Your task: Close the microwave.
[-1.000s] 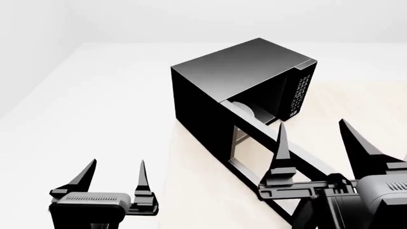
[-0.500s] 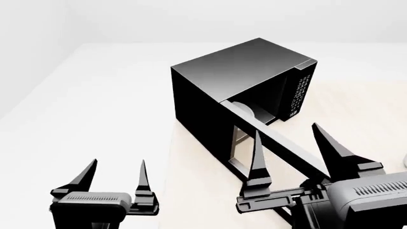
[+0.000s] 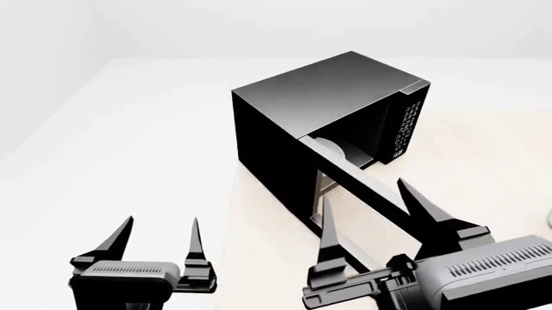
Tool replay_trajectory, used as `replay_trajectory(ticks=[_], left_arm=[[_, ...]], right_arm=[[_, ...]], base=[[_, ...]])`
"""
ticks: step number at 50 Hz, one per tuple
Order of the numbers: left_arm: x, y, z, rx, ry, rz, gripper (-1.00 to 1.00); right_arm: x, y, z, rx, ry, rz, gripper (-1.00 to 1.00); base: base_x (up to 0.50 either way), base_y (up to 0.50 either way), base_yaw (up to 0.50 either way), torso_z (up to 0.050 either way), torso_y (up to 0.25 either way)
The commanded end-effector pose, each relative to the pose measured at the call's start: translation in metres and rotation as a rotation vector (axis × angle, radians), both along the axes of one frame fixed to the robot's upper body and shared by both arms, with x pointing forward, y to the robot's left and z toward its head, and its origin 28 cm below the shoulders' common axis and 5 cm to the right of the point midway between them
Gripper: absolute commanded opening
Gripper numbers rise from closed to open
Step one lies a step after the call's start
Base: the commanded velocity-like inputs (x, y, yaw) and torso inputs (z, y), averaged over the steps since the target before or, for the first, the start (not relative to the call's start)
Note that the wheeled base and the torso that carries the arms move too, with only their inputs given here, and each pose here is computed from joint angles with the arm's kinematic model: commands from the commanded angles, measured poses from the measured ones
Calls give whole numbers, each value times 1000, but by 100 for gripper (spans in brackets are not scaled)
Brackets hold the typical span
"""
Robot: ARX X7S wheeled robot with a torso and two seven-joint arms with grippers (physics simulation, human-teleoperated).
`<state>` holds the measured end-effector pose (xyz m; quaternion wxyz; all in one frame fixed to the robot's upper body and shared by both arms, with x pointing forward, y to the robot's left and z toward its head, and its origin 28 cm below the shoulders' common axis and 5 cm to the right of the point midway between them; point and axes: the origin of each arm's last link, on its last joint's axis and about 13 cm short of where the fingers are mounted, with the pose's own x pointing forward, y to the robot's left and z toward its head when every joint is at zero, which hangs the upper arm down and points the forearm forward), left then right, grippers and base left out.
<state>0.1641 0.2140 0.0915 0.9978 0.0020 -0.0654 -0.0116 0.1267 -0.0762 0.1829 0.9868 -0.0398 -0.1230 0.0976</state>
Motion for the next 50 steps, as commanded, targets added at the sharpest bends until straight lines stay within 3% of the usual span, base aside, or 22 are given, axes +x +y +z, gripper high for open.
replay_trajectory(ticks=[1,50], left_arm=[[0,0,0,1,1,-2,100],[0,0,0,1,2,-3,100]], right_arm=[[-1,1,-4,-7,21,13,100],[38,16,-39,-34,201,51,100]], base=[[0,0,0,0,0],[0,0,0,0,0]])
